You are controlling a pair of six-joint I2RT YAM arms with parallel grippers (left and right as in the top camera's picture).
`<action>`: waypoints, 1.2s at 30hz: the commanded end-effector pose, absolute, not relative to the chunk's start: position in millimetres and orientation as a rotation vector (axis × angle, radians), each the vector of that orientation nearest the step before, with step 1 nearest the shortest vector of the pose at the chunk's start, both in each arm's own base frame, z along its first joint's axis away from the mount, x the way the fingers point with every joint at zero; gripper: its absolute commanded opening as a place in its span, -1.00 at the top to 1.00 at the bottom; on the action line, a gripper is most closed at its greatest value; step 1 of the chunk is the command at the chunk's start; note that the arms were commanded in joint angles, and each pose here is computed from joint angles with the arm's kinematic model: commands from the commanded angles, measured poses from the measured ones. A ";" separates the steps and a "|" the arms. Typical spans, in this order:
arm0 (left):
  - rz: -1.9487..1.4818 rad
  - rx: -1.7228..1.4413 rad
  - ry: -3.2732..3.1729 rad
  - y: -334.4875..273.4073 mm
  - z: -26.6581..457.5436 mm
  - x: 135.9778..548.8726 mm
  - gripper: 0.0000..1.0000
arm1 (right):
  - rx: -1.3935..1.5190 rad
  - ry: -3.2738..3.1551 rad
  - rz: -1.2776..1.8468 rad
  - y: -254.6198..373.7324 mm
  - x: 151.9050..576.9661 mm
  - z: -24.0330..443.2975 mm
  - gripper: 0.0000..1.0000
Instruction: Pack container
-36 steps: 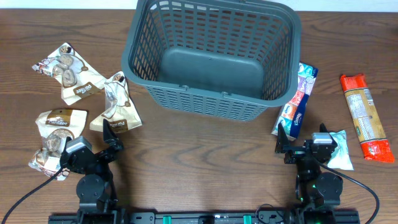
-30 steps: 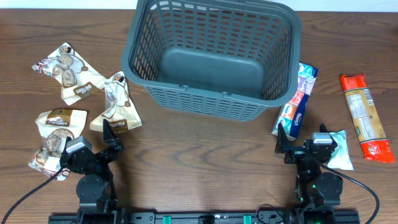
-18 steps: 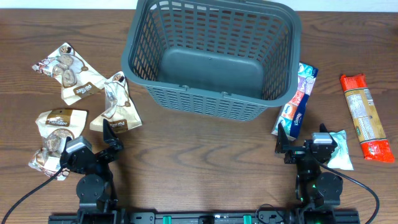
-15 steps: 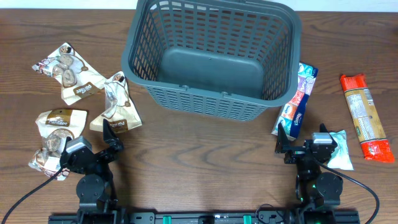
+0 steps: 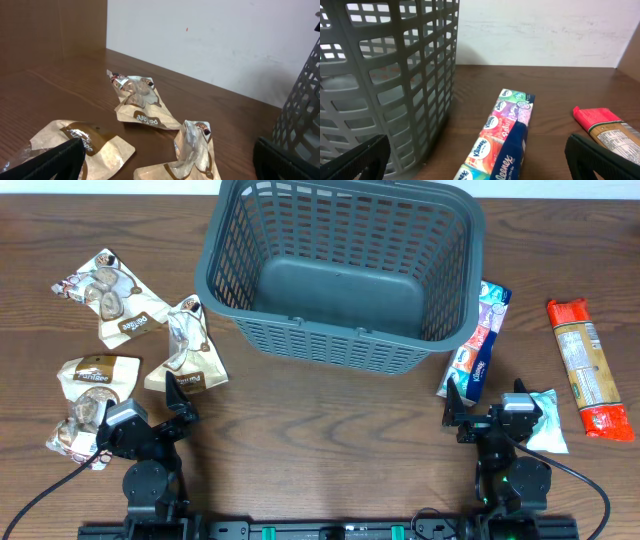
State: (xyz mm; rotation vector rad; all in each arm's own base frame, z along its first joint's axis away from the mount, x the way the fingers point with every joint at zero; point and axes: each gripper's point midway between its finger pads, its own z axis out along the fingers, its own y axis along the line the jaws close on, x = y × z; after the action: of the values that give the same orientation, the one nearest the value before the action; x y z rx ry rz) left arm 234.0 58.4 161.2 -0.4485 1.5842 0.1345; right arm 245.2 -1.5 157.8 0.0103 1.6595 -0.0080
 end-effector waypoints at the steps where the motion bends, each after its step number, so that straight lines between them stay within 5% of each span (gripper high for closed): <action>1: 0.162 -0.433 1.635 58.2 144.9 233.6 -0.97 | -0.014 1.657 -0.008 1.6 245.2 156.6 -0.99; 36: 0.162 -0.433 1.635 58.2 144.9 233.6 -0.97 | -0.014 1.657 -0.008 1.6 245.2 156.6 -0.99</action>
State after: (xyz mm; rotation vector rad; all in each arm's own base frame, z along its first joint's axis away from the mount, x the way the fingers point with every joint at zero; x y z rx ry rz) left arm 234.0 58.4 161.2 -0.4485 1.5842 0.1345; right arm 245.2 -1.6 157.8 0.0046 1.6595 -0.0138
